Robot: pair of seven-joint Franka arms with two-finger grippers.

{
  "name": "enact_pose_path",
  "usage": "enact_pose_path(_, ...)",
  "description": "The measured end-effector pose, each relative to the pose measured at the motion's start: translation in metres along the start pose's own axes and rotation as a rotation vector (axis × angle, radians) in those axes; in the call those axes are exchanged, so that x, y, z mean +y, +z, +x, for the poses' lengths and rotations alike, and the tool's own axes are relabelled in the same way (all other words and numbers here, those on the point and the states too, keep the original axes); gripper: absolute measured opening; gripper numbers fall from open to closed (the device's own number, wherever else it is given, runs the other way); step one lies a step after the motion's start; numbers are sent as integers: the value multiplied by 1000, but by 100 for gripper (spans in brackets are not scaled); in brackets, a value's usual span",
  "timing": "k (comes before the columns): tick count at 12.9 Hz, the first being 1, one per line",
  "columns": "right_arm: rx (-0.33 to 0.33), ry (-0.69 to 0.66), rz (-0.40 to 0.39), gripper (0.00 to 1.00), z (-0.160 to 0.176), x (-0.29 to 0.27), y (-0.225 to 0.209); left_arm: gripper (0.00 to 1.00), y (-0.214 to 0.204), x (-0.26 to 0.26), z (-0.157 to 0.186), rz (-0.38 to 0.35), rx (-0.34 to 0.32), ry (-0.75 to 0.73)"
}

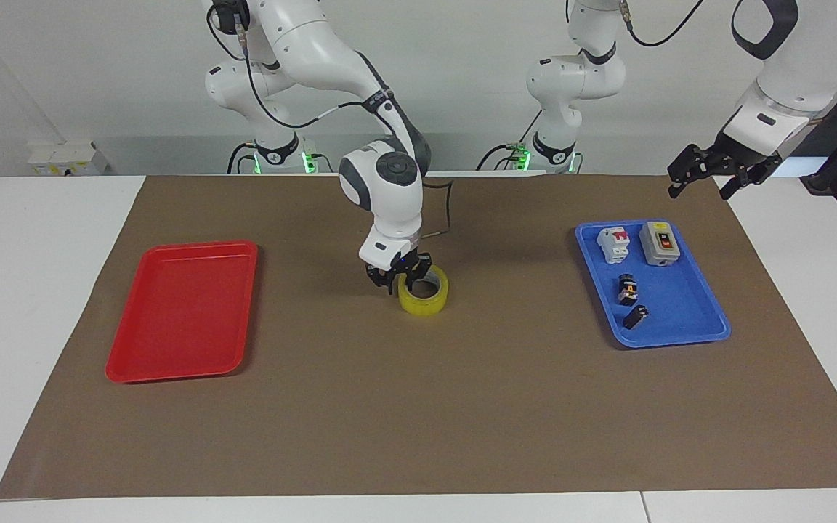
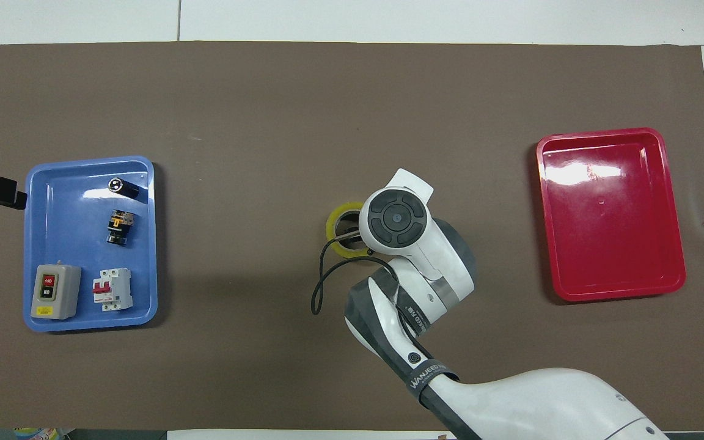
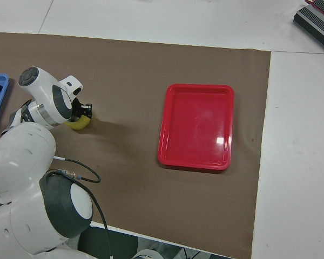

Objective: Place and move tape with both arms
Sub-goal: 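Carry the tape roll with the right gripper into the red tray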

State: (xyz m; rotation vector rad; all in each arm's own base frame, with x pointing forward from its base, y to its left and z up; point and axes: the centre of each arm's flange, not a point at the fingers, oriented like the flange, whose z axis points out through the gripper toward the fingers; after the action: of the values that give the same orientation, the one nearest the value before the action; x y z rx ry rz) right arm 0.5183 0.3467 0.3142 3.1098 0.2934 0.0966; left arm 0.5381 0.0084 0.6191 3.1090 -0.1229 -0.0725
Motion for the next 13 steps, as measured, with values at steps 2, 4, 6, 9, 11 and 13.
enact_pose_path(2,-11,-1,-37,21,8,11,-12,100,-3,-6,-1,-2,6,-25)
enact_pose_path(4,-1,-5,-63,21,33,52,-48,100,-6,-11,-1,-3,11,-40)
enact_pose_path(6,2,-37,-70,21,52,136,-100,100,-6,-16,-2,-4,12,-48)
enact_pose_path(9,-45,-82,-73,21,41,277,-141,100,-1,-11,-1,-4,-1,-39)
enact_pose_path(11,-77,-103,-55,21,27,358,-131,100,0,-10,-2,-5,-4,-38)
enact_pose_path(13,-87,-114,-47,21,7,418,-113,100,0,-10,-2,-5,-4,-38)
